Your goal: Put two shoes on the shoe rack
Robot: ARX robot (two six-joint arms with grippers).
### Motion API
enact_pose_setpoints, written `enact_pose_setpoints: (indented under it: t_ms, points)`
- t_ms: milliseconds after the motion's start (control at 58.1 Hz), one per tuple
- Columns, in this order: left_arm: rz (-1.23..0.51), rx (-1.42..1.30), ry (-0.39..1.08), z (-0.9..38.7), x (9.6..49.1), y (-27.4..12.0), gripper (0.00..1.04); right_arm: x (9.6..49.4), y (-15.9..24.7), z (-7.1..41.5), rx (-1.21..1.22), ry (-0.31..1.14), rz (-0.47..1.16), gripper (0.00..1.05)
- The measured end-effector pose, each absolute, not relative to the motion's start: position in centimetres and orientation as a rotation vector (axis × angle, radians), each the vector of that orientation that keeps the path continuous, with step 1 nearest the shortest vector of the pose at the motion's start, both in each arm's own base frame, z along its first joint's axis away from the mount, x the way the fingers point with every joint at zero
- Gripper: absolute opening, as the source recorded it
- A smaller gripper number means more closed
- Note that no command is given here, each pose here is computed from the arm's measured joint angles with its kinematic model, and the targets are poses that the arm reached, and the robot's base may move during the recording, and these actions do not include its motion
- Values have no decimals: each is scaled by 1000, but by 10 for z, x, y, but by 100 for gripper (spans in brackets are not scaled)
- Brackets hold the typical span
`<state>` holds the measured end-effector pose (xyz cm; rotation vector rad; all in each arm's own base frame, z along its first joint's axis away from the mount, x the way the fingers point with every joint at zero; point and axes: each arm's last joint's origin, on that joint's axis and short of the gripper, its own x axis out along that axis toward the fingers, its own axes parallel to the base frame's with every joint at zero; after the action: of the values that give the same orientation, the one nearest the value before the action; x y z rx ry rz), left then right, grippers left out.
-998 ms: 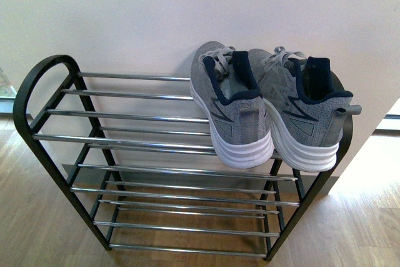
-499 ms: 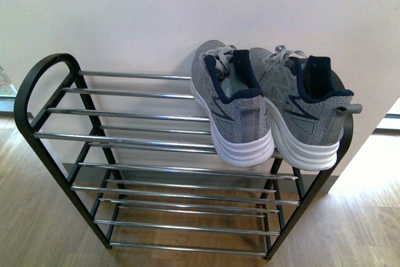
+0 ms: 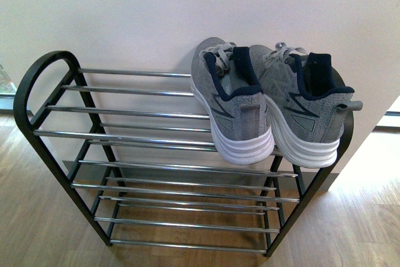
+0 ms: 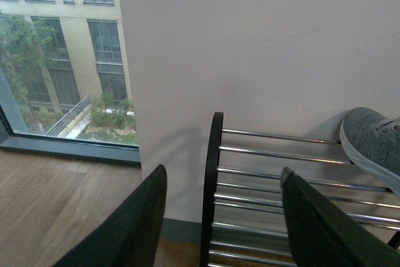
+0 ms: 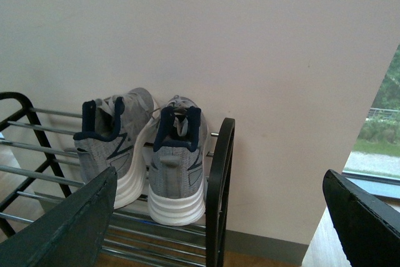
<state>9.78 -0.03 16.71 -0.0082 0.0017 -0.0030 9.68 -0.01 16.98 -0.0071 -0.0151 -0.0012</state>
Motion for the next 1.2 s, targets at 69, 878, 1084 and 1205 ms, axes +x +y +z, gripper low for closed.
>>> enact_pose_setpoints:
  t_ms: [69,878,1084,1205]
  points:
    - [-3,-8,2,167,98,0,77,97,0,170,-7,-15,-1,95]
    - [-3,-6,2,167,98,0,95,97,0,170,-7,-15,-1,95]
    - [-3,-6,2,167,98,0,95,97,0,170,-7,-15,-1,95]
    - [-3,-5,2,167,98,0,95,97,0,170,-7,-15,-1,95]
